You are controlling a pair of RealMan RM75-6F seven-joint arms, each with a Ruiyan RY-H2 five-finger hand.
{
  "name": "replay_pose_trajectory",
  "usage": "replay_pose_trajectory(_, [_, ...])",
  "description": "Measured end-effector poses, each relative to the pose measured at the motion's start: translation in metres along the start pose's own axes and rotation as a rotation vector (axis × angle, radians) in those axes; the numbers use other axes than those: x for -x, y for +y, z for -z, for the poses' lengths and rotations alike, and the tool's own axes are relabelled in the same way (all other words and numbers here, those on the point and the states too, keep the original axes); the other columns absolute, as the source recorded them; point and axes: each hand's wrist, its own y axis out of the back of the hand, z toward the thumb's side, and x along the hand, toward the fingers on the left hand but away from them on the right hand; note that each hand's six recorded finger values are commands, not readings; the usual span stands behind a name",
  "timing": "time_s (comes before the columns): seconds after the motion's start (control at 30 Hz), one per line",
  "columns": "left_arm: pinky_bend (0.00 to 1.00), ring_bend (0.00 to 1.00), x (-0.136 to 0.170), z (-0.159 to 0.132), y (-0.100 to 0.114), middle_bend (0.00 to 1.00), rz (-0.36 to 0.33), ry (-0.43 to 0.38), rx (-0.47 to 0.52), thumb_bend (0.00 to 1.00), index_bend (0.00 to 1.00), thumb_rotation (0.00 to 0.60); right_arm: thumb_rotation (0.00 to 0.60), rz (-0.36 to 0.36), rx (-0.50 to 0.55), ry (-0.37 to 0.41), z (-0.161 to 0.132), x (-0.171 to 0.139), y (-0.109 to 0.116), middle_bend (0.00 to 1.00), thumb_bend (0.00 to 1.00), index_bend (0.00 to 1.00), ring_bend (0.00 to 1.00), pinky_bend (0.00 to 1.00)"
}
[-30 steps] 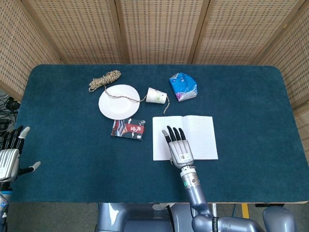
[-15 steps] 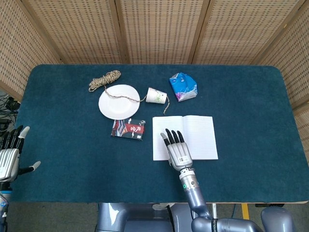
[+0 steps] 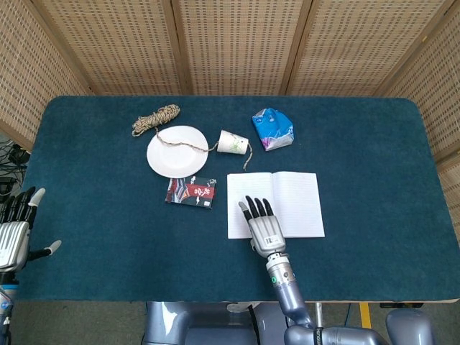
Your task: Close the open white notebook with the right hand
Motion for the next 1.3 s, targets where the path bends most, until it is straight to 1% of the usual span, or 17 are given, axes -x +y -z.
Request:
replay_pose_trajectory(1.17, [0.00, 0.00, 0.000, 0.000, -0.001, 0.00, 0.006, 0.001, 0.007, 0.07, 0.00, 0.600, 0.600, -0.020, -0.024, -0.023, 0.010, 0.011, -0.014, 0.00, 0.37, 0.02, 0.00, 0.00])
replay_pose_trajectory(1.3, [0.00, 0.00, 0.000, -0.001, 0.000, 0.00, 0.002, -0.003, 0.009, 0.07, 0.00, 0.600, 0.600, -0.007, -0.030, -0.022, 0.010, 0.012, -0.014, 0.00, 0.37, 0.03, 0.00, 0.00])
